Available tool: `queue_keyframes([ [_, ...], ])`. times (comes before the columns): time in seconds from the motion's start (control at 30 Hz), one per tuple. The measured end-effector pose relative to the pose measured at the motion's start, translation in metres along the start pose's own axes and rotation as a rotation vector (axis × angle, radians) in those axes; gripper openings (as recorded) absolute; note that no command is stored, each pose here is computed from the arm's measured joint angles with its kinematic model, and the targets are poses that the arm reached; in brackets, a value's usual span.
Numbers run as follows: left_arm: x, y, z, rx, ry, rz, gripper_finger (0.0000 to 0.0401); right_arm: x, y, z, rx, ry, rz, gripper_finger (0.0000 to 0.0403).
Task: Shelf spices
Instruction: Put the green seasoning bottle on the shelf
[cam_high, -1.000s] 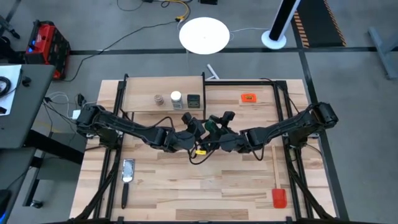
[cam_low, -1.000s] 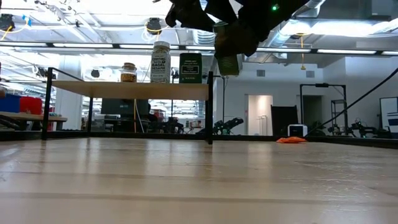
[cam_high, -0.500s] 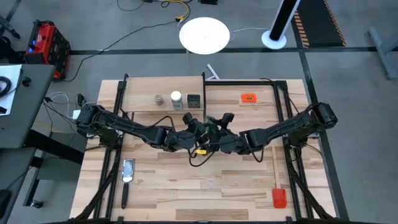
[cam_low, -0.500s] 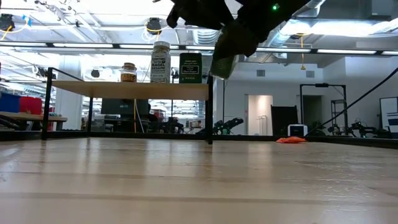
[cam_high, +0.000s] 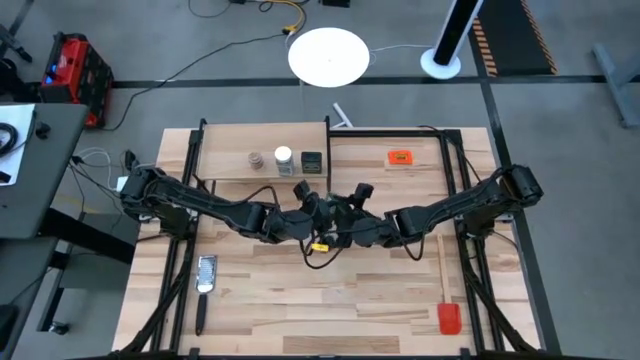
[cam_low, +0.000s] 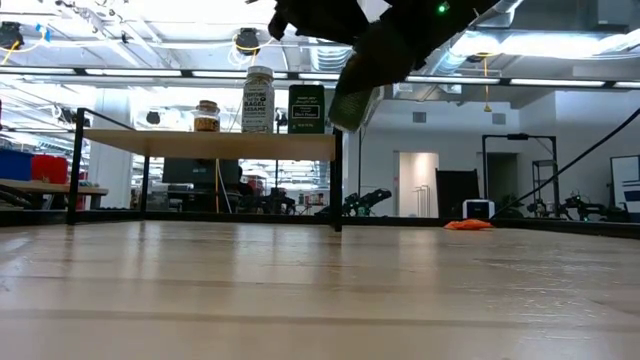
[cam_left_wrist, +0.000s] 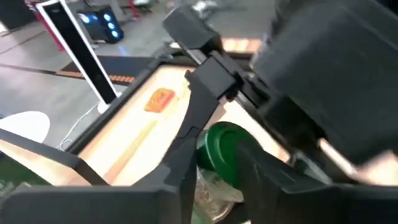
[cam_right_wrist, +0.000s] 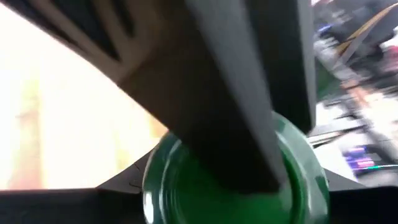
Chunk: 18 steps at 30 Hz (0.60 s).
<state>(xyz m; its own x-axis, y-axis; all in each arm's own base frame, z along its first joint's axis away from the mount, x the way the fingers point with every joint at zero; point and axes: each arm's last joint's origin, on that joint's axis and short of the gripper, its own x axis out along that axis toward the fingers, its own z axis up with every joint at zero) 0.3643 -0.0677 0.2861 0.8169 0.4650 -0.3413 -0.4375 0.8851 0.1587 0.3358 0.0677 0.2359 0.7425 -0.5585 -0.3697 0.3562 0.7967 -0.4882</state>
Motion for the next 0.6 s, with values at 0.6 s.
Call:
queue_keyframes([
  [0.6,-0.015,-0.003,-0.006,-0.011,0.089,-0.08,0.0115,0.005,0.0,-0.023,0.323,0.258,0.321,0.0205],
])
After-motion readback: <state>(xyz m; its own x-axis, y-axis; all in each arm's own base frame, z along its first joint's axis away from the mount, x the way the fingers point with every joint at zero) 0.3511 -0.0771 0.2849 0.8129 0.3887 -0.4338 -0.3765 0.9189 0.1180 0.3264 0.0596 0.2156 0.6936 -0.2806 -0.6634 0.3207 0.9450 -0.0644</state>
